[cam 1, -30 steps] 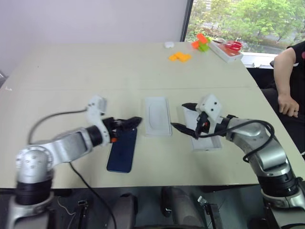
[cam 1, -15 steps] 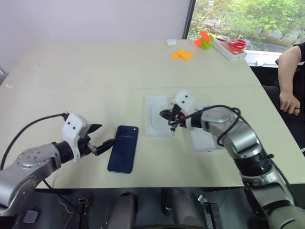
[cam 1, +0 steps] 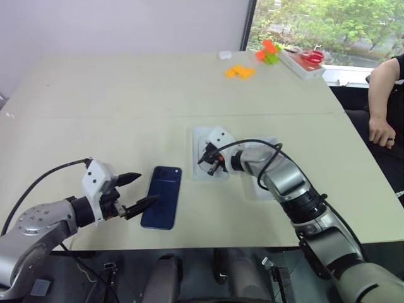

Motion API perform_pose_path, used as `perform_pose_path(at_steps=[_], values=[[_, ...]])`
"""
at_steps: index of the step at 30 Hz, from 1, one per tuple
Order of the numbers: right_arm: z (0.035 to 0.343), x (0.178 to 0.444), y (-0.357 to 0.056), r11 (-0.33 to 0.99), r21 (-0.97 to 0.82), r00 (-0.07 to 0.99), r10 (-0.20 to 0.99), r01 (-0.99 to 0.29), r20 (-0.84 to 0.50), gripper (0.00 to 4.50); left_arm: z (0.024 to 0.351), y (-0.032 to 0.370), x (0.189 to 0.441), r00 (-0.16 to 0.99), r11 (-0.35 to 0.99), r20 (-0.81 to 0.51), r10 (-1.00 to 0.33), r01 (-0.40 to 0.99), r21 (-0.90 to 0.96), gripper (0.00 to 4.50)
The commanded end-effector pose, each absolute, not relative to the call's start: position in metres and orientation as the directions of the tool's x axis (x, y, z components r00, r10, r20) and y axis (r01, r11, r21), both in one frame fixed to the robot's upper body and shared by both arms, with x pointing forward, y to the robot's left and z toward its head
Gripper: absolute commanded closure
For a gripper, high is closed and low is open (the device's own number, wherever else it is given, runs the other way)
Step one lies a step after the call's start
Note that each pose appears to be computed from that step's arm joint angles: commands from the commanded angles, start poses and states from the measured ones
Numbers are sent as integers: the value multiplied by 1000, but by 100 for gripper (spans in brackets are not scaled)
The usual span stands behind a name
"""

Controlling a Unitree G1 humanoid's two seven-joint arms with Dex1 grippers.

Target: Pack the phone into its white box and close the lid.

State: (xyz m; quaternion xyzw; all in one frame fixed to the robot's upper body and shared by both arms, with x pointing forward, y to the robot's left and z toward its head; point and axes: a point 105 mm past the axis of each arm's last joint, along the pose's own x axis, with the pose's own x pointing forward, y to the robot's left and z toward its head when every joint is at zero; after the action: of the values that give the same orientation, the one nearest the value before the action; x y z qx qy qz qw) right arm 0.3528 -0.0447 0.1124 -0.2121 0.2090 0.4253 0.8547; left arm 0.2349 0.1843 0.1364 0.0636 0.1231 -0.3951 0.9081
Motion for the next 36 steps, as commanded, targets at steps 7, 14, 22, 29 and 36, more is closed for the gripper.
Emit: perform_pose_path(at_steps=[7, 14, 22, 29, 36], values=[[118, 345, -53, 539, -201, 545, 616, -818, -568, 445, 144, 180, 234, 659, 673, -248, -710, 739, 37, 0], [172, 335, -43, 441, -352, 551, 764, -826, -335, 445, 142, 193, 239, 714, 736, -224, -663, 676, -23, 0], [161, 266, -33, 143, -367, 287, 882, -919, -375, 445, 117, 234, 242, 787, 883, -401, -468, 432, -181, 0], [131, 266, -21, 116, -298, 255, 836, -947, -486, 445, 99, 224, 232, 603, 814, -556, -571, 333, -475, 0], [108, 270, -12, 106, -275, 250, 786, -956, -565, 445, 95, 205, 230, 523, 764, -569, -635, 317, -562, 0]])
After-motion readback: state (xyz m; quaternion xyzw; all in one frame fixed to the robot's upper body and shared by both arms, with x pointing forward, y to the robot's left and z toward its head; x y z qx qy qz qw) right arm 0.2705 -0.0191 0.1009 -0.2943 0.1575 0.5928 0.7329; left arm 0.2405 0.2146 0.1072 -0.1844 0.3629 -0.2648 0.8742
